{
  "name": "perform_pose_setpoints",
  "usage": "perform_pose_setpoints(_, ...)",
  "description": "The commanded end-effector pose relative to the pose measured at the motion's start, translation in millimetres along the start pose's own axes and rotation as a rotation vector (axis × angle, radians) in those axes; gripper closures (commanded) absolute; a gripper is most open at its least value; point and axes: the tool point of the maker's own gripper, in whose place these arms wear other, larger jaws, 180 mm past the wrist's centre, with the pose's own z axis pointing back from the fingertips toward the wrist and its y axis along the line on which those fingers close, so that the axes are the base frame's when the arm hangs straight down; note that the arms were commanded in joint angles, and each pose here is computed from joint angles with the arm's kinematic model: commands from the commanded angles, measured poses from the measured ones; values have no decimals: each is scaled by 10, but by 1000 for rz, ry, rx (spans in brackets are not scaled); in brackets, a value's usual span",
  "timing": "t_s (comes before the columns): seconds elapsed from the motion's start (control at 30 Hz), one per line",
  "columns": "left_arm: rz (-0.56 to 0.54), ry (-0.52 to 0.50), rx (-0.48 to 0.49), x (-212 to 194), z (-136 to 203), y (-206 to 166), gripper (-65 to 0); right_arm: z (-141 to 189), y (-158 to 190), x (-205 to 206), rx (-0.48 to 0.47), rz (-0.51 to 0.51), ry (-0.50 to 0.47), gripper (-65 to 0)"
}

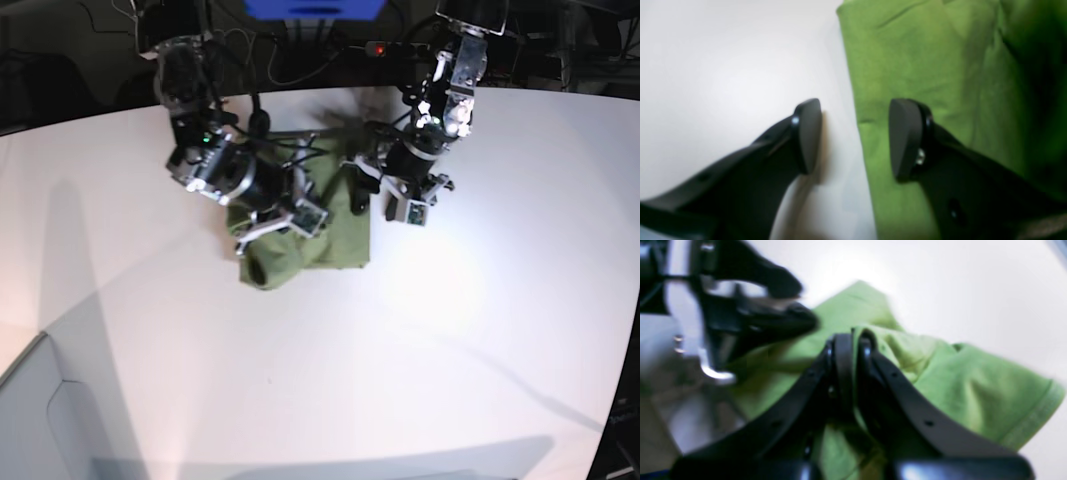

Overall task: Fold the T-shirt properly
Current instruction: 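Grasp the shirt's other end with the right gripper and lift it, then fold the held end with the right gripper over the folded stack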

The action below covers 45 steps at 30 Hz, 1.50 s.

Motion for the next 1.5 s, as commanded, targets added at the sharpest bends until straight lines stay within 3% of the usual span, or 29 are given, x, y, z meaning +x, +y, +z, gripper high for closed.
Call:
perform_pose_setpoints(0.0,-2,38,2,-74,10,7,-316,-36,34,182,31,29,-62,-1)
perform_pose_setpoints(0.13,-1,37,6,-69,12,24,-316,-200,225,232,107,20,-114,-1)
perform_pose_setpoints(0.4,-1,28,7,-34,19,22,-322,-324,178,461,114,4,-177,-1)
perform_pose_setpoints(0.63,-20,4,12,66,74,59,-322,-465,142,308,137,-16,-127,-3)
perform_pose_setpoints(0.73,-28,-7,10,110,98,60,-323,-475,120,282,137,-14,-119,-91)
perform_pose_setpoints(0.9,-19,-18,25,122,181,103,-379,-354,69,314,111,19,-133,-372)
perform_pose_setpoints(0.97,-6,-34,50,153,263,182,-393,-222,-28,411,64,22,-170,-443)
perform_pose_setpoints(1.2,8,-83,133,268,539,467,-397,374,-547,276,-178,-62,-202,-464)
perform_pose_setpoints(1.33,12,-116,177,374,650,609,-397,488,-578,47,-217,-109,-158,-466)
perform_pose_setpoints(1.47,17,-142,227,453,757,781,-397,466,-431,-78,-192,-142,-133,-466)
